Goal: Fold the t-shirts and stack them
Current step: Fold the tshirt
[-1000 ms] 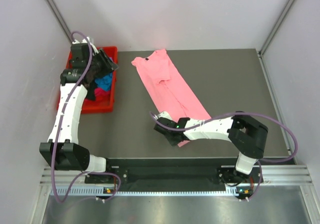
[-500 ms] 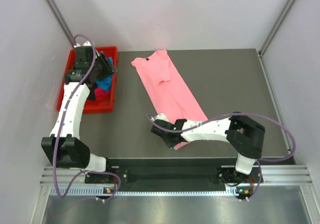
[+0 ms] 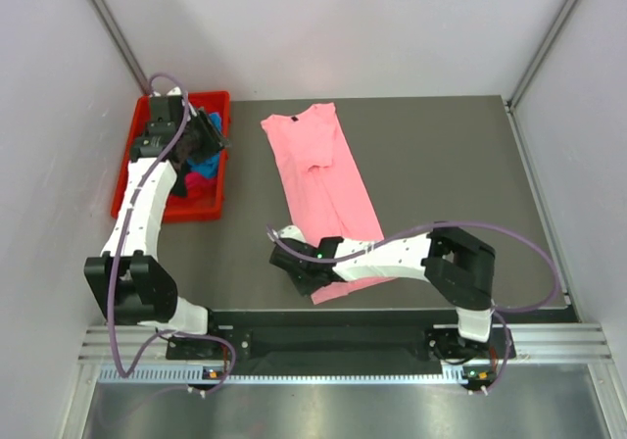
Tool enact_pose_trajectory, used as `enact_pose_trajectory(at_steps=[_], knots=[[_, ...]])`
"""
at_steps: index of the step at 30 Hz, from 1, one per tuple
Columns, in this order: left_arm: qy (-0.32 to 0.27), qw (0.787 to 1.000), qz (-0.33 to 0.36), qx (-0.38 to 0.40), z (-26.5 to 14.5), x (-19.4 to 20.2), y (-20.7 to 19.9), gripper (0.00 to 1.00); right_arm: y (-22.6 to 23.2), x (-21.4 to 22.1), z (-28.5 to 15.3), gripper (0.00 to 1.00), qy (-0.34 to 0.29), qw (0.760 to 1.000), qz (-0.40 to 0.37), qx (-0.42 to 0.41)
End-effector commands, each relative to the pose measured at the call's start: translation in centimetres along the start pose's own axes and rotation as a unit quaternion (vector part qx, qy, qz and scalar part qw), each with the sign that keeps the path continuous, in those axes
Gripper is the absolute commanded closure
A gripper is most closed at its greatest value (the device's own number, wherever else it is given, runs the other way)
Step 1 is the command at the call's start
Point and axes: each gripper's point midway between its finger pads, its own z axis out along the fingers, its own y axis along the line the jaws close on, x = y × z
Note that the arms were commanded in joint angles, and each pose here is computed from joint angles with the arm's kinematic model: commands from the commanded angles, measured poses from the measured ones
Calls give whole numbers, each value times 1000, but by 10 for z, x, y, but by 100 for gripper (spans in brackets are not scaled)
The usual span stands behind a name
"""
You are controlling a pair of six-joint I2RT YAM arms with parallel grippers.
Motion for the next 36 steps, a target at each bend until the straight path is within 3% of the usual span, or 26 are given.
enact_pose_trajectory(at_steps=[1, 6, 9, 13, 15, 17, 21, 23, 36], knots=[[37, 998, 22, 43, -6, 26, -6, 51, 34, -31, -24, 84, -44, 997, 22, -53], [66, 996, 38, 43, -26, 78, 8, 50, 19, -28, -68, 64, -74, 993, 47, -73], [103, 991, 64, 57, -46, 125, -3, 49, -6, -12, -87, 62, -79, 990, 83, -81], [134, 984, 51, 109, -77, 190, -20, 51, -71, 18, -93, 62, -73, 983, 155, -60], [155, 981, 51, 101, -79, 225, -16, 51, -86, 24, -104, 62, -76, 975, 189, -90], [200, 972, 26, 119, -87, 270, -15, 50, -115, 45, -96, 60, -53, 969, 225, -83], [229, 962, -21, 148, -91, 317, -8, 49, -150, 68, -92, 49, -46, 958, 270, -78], [249, 956, -47, 148, -88, 338, 2, 49, -162, 70, -89, 48, -49, 950, 299, -79], [277, 940, -57, 191, -67, 369, -27, 45, -201, 81, -68, 47, -45, 934, 351, -51]])
